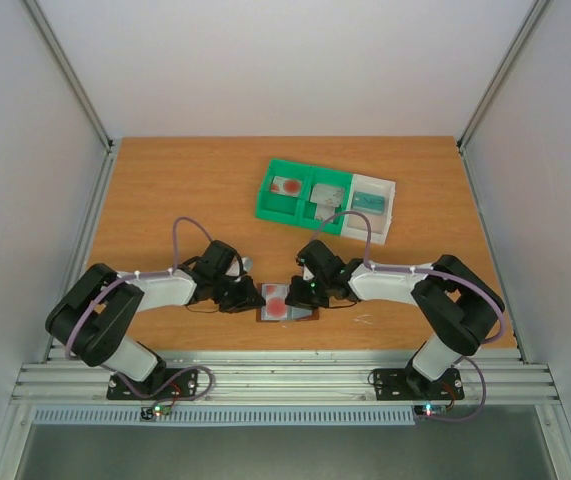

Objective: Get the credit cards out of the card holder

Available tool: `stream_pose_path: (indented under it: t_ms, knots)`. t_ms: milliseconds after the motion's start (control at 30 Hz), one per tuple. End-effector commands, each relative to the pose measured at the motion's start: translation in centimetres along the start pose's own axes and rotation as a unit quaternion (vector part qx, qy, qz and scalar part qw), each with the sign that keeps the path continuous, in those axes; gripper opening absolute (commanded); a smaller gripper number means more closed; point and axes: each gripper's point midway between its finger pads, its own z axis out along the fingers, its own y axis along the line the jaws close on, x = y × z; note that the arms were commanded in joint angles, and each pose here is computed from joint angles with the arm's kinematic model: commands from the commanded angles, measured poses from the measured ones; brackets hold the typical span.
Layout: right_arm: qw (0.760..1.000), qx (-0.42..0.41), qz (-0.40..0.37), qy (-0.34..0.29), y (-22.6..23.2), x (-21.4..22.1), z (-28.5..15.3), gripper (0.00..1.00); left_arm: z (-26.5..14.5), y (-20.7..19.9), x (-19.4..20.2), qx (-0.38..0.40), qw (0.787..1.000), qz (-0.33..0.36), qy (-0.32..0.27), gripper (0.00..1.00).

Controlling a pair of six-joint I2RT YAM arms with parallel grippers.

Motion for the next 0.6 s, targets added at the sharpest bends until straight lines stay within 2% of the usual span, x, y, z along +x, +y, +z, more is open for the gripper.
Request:
stream_pose_path:
  t_ms: [0, 167, 367, 567]
  knots:
    - [1.000, -0.020, 0.000, -0.002, 0.8, -0.5, 0.1, 0.13, 0.6, 1.3, -0.2, -0.024, 1.000, -0.001, -0.003, 0.12]
    - [1.000, -0.020, 0.005, 0.008, 0.2, -0.2, 0.8, 0.13, 0.7, 1.8, -0.1, -0.031, 1.000, -0.005, -0.004, 0.13]
    - [1.000, -0.008, 0.014, 0.006, -0.7, -0.2, 0.8, 0.05, 0.5, 2.4, 0.2, -0.045, 0.999, -0.007, -0.004, 0.14]
    - [1.000, 0.002, 0.012, -0.005, -1.2, -0.4, -0.1, 0.04, 0.4, 3.0, 0.5, -0.059, 0.998, -0.004, 0.001, 0.18]
